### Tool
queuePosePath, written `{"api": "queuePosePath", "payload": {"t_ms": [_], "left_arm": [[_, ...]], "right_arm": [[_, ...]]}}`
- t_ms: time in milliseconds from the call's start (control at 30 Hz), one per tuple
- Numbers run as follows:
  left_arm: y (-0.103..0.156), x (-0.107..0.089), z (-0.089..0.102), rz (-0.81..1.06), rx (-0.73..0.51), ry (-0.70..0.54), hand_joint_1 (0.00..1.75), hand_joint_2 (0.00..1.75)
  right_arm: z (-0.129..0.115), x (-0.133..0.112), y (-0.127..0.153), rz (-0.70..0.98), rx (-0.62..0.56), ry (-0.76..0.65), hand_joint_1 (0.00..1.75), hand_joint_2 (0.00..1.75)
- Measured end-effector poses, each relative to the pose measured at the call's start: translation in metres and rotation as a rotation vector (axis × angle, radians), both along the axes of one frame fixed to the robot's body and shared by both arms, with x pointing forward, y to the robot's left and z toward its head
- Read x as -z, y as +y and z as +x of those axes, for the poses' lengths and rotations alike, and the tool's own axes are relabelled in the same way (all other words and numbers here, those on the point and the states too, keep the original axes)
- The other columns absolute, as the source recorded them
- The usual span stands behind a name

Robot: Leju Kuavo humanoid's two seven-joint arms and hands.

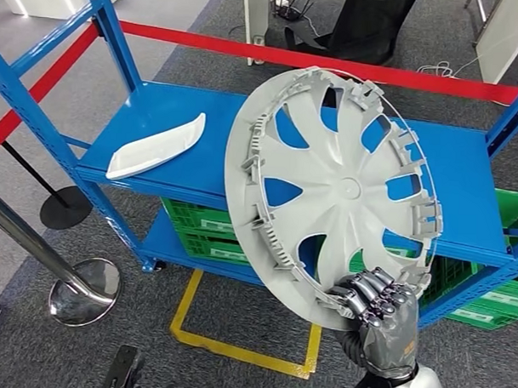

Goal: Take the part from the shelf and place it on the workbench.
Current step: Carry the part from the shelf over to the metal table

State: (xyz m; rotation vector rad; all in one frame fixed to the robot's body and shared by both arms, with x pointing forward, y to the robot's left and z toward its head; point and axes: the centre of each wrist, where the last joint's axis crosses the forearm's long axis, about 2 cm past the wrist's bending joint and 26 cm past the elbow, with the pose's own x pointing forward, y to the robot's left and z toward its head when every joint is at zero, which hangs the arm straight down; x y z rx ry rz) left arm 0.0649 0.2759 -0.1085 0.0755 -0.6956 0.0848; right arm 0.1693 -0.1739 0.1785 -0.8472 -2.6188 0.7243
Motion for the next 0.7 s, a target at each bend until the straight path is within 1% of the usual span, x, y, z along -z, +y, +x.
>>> {"api": "queuePosePath", "payload": {"t_ms": [133, 500, 700], "left_arm": [[0.001, -0.001, 0.004, 0.010, 0.017, -0.002, 0.00, 1.75], [-0.009, -0.004, 0.019, 0.005, 0.072, -0.016, 0.00, 1.75], [-0.009, -0.004, 0.020, 0.010, 0.085, -0.012, 0.00, 1.75]], "right_arm": [[-0.002, -0.003, -0.001, 0.003, 0.011, -0.005, 1.75, 1.75], [-0.013, -0.004, -0.009, -0.004, 0.037, -0.004, 1.75, 1.75], [-0.017, -0.007, -0.011, 0.003, 0.048, -0.005, 1.75, 1.75]]}}
